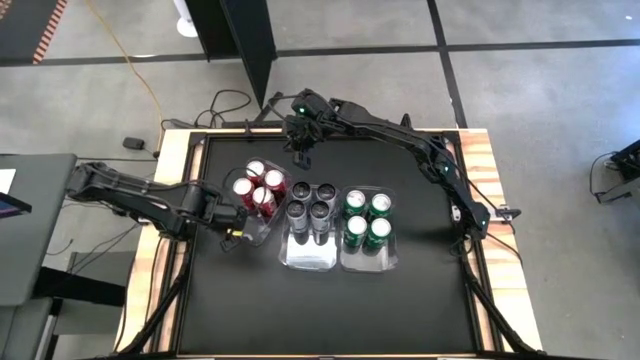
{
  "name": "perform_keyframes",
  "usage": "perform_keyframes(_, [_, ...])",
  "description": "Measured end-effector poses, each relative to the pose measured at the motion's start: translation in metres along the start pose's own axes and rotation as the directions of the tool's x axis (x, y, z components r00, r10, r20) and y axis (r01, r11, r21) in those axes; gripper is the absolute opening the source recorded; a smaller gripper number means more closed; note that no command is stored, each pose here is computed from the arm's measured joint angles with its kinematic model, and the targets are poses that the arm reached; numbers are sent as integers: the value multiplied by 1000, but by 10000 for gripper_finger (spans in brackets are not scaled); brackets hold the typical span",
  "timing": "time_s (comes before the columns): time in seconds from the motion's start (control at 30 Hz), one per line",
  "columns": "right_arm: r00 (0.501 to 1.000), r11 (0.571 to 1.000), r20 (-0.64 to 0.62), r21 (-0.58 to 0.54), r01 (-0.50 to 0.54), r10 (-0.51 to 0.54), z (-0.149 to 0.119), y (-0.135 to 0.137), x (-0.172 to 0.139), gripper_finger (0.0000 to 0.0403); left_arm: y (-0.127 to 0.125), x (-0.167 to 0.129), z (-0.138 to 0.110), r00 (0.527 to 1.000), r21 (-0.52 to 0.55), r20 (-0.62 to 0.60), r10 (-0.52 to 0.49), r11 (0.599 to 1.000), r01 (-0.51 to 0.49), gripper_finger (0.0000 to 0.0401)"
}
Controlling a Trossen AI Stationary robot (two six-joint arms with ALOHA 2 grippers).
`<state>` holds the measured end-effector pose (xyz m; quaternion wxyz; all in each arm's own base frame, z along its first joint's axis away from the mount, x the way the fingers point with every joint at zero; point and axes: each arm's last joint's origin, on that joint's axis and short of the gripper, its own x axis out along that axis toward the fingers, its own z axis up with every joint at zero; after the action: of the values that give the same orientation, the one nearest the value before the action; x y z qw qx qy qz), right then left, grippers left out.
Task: Sort soda cans
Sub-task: Adjust the left transparent bin
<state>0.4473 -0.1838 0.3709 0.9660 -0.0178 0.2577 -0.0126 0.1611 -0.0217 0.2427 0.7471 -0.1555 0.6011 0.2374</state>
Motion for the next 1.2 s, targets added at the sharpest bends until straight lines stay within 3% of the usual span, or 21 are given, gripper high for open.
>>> perform_keyframes(0.4, [1000, 1000, 0, 0, 0, 0, 0, 0, 0, 47, -6, 13, 2, 992, -4, -6, -126, 992, 126, 0])
perform_keyframes(0.87, [1000, 1000, 0, 0, 0, 0, 0, 0, 0, 47, -19, 10, 14, 947, -10, 80, -311, 950, 313, 0])
perform_keyframes(1.2, [1000, 1000, 0, 0, 0, 0, 0, 0, 0, 47, -26, 17, 18, 938, -15, 76, -338, 940, 340, 0])
